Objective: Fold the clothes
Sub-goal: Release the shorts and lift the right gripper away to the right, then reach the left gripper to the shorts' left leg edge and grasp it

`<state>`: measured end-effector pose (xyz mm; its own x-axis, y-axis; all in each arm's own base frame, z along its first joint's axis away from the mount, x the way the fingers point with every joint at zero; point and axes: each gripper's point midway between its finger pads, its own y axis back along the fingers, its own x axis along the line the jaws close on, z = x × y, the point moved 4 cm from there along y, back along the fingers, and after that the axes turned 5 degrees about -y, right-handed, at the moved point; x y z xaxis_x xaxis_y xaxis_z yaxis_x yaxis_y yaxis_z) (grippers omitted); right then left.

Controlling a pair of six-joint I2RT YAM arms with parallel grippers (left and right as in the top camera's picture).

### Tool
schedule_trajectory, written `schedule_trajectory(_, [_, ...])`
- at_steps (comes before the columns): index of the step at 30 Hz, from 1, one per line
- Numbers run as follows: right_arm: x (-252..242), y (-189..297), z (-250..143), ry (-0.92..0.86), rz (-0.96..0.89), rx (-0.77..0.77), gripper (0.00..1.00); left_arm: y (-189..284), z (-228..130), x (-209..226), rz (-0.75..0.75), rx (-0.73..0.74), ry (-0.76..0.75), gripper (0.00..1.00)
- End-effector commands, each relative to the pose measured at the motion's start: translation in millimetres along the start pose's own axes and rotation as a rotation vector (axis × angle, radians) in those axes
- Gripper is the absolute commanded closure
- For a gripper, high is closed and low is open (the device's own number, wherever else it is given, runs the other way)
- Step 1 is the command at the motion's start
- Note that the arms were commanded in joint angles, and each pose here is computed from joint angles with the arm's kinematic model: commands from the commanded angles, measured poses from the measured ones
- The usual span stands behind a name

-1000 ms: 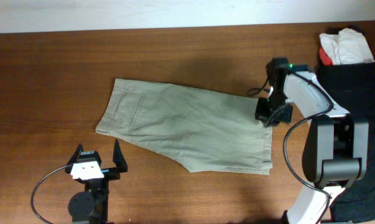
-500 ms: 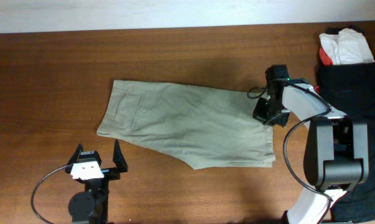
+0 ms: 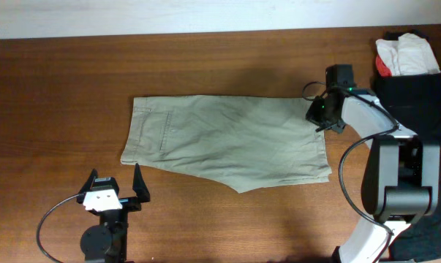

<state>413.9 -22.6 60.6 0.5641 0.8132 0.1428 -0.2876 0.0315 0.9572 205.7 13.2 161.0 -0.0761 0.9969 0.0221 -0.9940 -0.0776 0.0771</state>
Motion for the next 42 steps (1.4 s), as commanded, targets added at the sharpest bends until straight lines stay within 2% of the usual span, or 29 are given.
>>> schedule_trajectory(1, [23.8, 81.3, 38.7, 0.030, 0.084, -0.092, 0.87, 0.0, -1.0, 0.4, 0.005, 0.000, -0.016, 0.01])
schedule_trajectory(2, [29.6, 110.6, 41.7, 0.032, 0.119, -0.095, 0.55, 0.0, -1.0, 0.4, 0.005, 0.000, -0.016, 0.01])
schedule_trajectory(3, [34.0, 138.4, 41.1, 0.036, 0.149, -0.091, 0.08, 0.0, -1.0, 0.4, 0.005, 0.000, -0.016, 0.01])
schedule_trajectory(4, [35.1, 164.1, 34.3, 0.039, 0.175, -0.065, 0.01, 0.0, -1.0, 0.4, 0.005, 0.000, -0.016, 0.01])
schedule_trajectory(8, [24.1, 164.1, 16.4, 0.035, 0.126, 0.020, 0.01, 0.0, -1.0, 0.4, 0.005, 0.000, -0.016, 0.01])
schedule_trajectory(14, [23.3, 163.4, 15.4, 0.035, 0.122, 0.026, 0.01, 0.0, -0.6, 1.8, 0.015, -0.002, -0.015, 0.01])
schedule_trajectory(16, [23.4, 163.4, 15.4, 0.035, 0.122, 0.026, 0.01, 0.4, 1.0, -9.6, -0.071, -0.010, -0.011, 0.01])
schedule_trajectory(17, [23.4, 163.4, 15.4, 0.035, 0.122, 0.026, 0.01, 2.0, 3.7, -22.5, -0.170, -0.024, 0.001, 0.01])
schedule_trajectory(19, [23.4, 163.4, 15.4, 0.035, 0.122, 0.026, 0.01, 8.4, 25.1, -41.5, -0.321, -0.128, 0.008, 0.01])
schedule_trajectory(21, [23.4, 163.4, 15.4, 0.034, 0.122, 0.026, 0.01, 11.4, 42.8, -41.0, -0.321, -0.184, 0.008, 0.01])
schedule_trajectory(24, [23.4, 163.4, 15.4, 0.035, 0.122, 0.026, 0.01, 10.7, 62.6, -45.8, -0.363, -0.142, 0.019, 0.01])
schedule_trajectory(26, [23.4, 163.4, 15.4, 0.035, 0.122, 0.026, 0.01, -3.4, 86.0, -52.7, -0.417, -0.053, -0.010, 0.01])
schedule_trajectory(28, [23.4, 163.4, 15.4, 0.035, 0.122, 0.026, 0.01, -33.8, 104.7, -55.0, -0.439, 0.151, -0.058, 0.01])
schedule_trajectory(30, [23.4, 163.4, 15.4, 0.035, 0.122, 0.026, 0.01, -69.1, 113.6, -56.3, -0.479, 0.416, -0.128, 0.01])
schedule_trajectory(32, [23.4, 163.4, 15.4, 0.035, 0.122, 0.026, 0.01, -104.2, 118.6, -57.7, -0.510, 0.625, -0.119, 0.01])
schedule_trajectory(34, [23.4, 163.4, 15.4, 0.035, 0.122, 0.026, 0.01, -136.1, 110.0, -61.3, -0.537, 0.755, -0.082, 0.01])
schedule_trajectory(36, [23.4, 163.4, 15.4, 0.035, 0.122, 0.026, 0.01, -172.0, 83.3, -66.7, -0.569, 0.836, -0.049, 0.01])
schedule_trajectory(38, [23.4, 163.4, 15.4, 0.035, 0.122, 0.026, 0.01, -193.7, 44.9, -60.2, -0.526, 0.920, -0.047, 0.01])
schedule_trajectory(41, [23.4, 163.4, 15.4, 0.035, 0.122, 0.026, 0.01, -215.3, -5.1, -14.5, -0.291, 1.047, -0.108, 0.01])
schedule_trajectory(42, [23.4, 163.4, 15.4, 0.035, 0.122, 0.026, 0.01, -217.6, -16.1, -4.9, -0.269, 1.072, -0.111, 0.01])
